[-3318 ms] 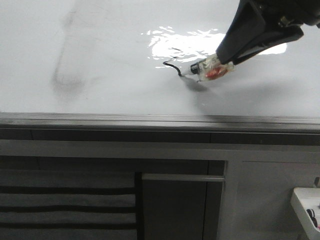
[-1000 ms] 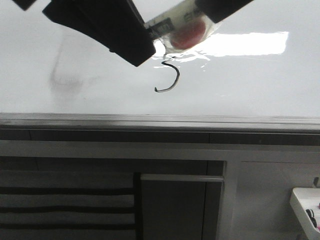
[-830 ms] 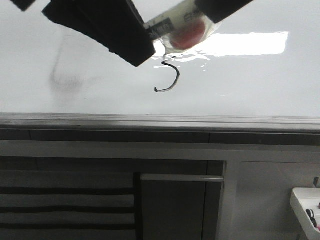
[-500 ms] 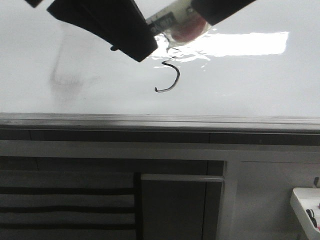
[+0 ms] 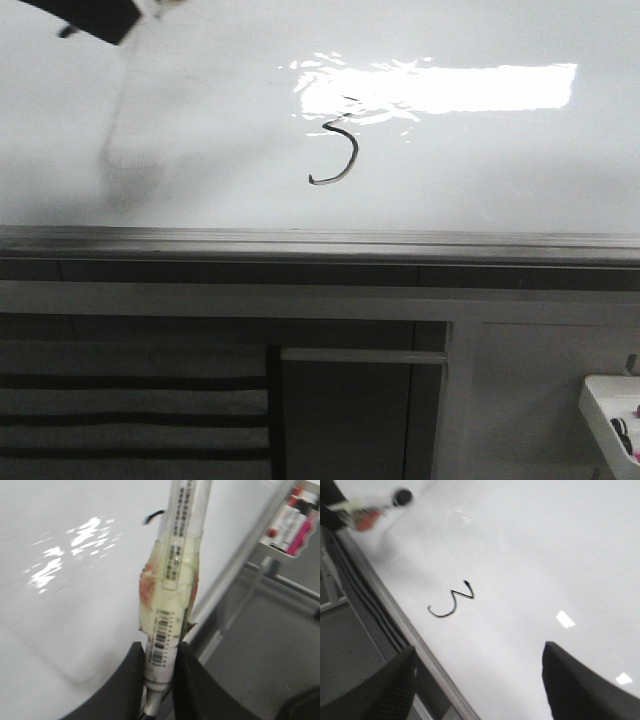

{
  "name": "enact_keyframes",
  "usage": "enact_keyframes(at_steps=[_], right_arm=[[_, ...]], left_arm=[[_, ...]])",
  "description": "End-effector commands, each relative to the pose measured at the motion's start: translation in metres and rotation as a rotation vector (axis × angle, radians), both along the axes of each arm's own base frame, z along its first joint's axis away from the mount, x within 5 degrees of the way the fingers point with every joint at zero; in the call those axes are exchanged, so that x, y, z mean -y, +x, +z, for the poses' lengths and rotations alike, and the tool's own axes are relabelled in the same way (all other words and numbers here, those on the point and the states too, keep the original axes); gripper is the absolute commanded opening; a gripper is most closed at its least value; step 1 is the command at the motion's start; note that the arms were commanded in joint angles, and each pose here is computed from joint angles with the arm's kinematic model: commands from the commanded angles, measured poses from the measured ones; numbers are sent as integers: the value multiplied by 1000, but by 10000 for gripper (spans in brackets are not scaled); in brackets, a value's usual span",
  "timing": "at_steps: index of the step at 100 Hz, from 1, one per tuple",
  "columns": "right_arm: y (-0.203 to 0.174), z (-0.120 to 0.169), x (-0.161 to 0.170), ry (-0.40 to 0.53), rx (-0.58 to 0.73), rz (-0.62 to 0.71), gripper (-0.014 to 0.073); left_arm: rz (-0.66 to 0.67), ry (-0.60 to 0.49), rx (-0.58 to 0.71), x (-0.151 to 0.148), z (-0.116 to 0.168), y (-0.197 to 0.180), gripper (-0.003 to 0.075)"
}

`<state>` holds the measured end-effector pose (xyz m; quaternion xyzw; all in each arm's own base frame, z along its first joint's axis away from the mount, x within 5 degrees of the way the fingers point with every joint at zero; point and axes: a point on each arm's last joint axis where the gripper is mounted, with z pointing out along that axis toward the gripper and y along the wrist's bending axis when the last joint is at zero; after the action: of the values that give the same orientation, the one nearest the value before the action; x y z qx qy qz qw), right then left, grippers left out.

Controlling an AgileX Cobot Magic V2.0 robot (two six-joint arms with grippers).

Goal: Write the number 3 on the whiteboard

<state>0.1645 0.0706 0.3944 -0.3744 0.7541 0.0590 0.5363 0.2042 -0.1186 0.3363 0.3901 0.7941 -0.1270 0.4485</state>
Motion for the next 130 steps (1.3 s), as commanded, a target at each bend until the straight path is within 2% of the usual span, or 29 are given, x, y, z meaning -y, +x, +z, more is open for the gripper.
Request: enact_keyframes(at_steps=[1, 14, 32, 58, 112, 119, 130], right_arm=[[-2, 8, 12, 61, 58, -93, 465], [-1, -3, 15, 55, 30, -112, 465], [0, -9, 14, 67, 3, -111, 465], [0, -9, 15, 71, 9, -114, 465], [0, -8, 13, 103, -1, -109, 465], [-1, -8, 13, 112, -3, -108, 465], [-1, -7, 12, 135, -9, -104, 465]], left_arm=[[224, -145, 107, -30, 15, 1, -19], [451, -213, 101, -65, -2, 9, -19], [583, -251, 71, -84, -16, 24, -19], [637, -231, 13, -86, -41, 49, -18], [628, -210, -24, -84, -46, 67, -13], [611, -187, -23, -83, -45, 67, 26], [604, -184, -32, -83, -45, 66, 160]])
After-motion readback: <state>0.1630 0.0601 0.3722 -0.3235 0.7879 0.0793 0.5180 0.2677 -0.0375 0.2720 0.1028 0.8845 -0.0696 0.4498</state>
